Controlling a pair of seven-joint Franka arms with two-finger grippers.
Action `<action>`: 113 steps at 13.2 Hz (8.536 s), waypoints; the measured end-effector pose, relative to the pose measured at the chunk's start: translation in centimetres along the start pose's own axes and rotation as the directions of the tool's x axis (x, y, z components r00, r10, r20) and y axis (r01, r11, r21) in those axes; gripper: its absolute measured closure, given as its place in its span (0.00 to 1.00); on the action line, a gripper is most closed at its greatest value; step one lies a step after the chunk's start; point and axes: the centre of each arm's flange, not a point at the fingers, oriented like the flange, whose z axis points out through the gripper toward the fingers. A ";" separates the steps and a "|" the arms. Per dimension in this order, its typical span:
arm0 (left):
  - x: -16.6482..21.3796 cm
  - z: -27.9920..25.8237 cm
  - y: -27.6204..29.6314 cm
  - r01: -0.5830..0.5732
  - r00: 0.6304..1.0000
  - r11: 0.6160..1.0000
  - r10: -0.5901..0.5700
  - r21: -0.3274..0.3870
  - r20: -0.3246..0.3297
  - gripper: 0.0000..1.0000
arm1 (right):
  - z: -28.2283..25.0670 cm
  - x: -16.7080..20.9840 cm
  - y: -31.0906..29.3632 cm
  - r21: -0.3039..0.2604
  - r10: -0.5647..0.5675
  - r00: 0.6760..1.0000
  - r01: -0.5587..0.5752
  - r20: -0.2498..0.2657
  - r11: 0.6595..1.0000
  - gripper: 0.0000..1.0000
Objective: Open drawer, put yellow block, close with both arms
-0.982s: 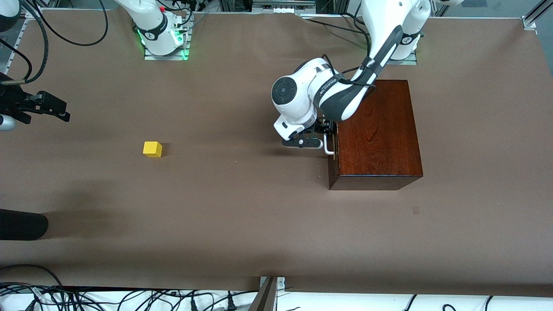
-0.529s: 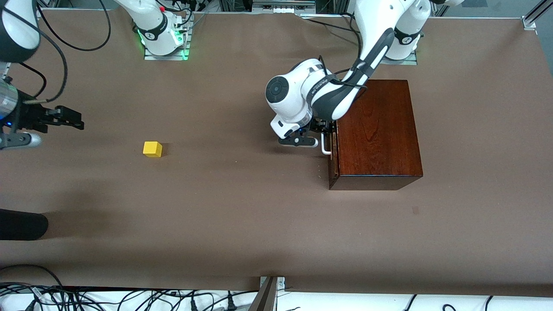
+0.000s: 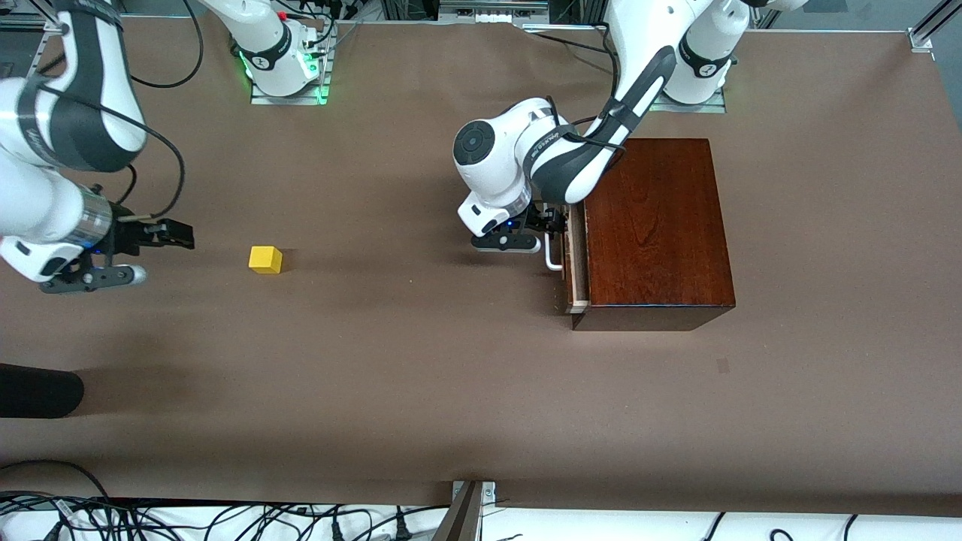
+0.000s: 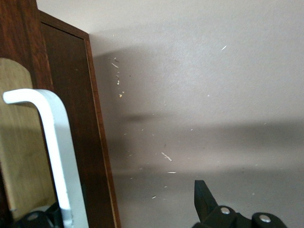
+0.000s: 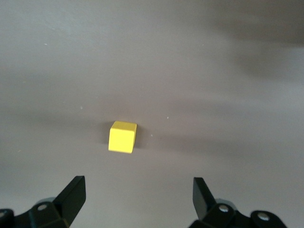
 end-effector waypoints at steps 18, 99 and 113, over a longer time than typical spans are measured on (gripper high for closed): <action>-0.5 -2.5 4.2 0.055 0.994 0.994 -0.063 -0.095 -0.084 0.00 | 17.9 -2.7 -4.9 0.037 0.109 0.988 -0.105 -0.108 0.994 0.00; 2.2 -19.8 -45.5 -0.102 0.993 0.968 0.114 -0.227 0.042 0.00 | 10.6 -7.6 -67.4 -0.218 -0.993 0.102 0.969 -0.053 0.112 0.27; 2.1 -21.0 -44.6 -0.125 0.991 0.966 0.134 -0.226 0.022 0.00 | -12.7 -2.8 -51.5 -0.245 -0.910 0.376 0.878 -0.175 0.410 0.00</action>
